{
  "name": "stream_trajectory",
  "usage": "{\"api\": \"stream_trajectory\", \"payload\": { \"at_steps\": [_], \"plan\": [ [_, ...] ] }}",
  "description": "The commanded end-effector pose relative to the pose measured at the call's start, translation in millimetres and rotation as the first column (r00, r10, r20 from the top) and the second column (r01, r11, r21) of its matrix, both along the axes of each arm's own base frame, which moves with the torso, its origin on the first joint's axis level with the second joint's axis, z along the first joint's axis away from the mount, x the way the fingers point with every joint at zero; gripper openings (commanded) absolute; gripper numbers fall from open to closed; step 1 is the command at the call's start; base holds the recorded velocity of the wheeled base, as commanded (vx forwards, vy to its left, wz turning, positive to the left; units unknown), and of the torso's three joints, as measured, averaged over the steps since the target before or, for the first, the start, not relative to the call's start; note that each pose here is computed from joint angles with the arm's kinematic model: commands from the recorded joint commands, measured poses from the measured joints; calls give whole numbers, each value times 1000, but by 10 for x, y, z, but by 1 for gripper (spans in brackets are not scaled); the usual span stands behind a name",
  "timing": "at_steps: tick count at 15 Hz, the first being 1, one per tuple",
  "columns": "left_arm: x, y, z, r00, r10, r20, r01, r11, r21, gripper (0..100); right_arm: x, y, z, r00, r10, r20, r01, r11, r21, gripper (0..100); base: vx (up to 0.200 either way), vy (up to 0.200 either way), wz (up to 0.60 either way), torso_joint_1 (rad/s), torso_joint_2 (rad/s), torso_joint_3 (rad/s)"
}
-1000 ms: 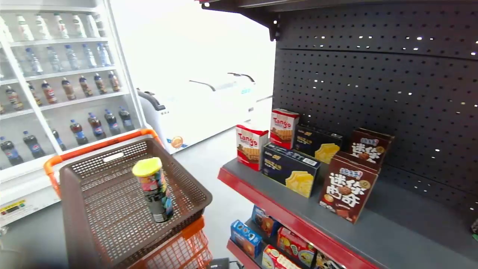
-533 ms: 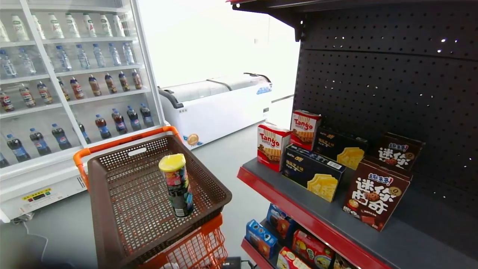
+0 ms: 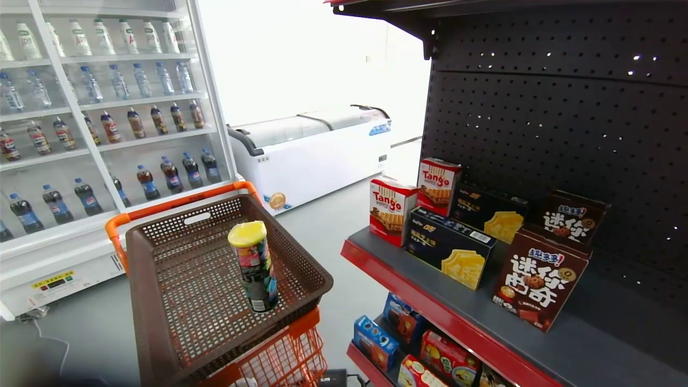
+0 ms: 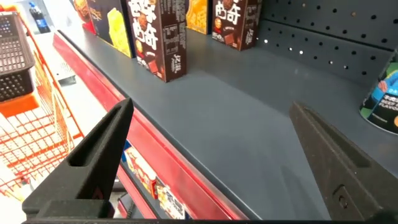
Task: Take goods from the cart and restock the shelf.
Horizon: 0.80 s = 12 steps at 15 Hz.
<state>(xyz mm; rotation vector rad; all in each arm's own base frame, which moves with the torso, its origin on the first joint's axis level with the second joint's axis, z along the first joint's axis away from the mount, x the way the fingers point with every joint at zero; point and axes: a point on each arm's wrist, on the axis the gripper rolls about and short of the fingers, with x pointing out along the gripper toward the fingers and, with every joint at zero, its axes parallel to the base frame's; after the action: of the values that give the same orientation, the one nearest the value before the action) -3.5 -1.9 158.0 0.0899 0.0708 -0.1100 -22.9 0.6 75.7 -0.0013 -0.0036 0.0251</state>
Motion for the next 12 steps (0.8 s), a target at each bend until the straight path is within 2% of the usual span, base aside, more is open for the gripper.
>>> {"api": "stream_trajectory", "payload": {
  "at_steps": [1, 2, 5, 6, 7, 12],
  "plan": [
    [556, -41, 258, 978, -54, -201, 69, 995, 71, 100, 1, 0, 1, 1000, 1, -1, -1, 1000, 0, 100, 0, 0, 0, 0, 0, 0],
    [687, -67, 234, 965, -67, -255, 88, 993, 74, 100, 1, 0, 1, 1000, -1, -1, 1, 1000, 0, 100, 0, 0, 0, 0, 0, 0],
    [1102, -135, 182, 947, -84, -310, 115, 990, 82, 100, 1, 0, 1, 1000, -1, -1, 1, 1000, 1, 100, 0, 0, 0, 0, 0, 0],
    [1204, -163, 179, 948, -96, -304, 127, 989, 82, 100, 1, 0, 1, 1000, -1, -1, 1, 1000, 0, 100, 0, 0, 0, 0, 0, 0],
    [1327, -180, 138, 939, -93, -332, 127, 989, 81, 100, 1, 0, 1, 1000, 1, -1, -1, 1000, 0, 100, 0, 0, 0, 0, 0, 0],
    [1906, -220, -82, 907, -78, -413, 103, 994, 39, 100, 1, 0, 1, 1000, 1, -1, -1, 1000, 0, 100, 0, 0, 0, 0, 0, 0]
  ]
}}
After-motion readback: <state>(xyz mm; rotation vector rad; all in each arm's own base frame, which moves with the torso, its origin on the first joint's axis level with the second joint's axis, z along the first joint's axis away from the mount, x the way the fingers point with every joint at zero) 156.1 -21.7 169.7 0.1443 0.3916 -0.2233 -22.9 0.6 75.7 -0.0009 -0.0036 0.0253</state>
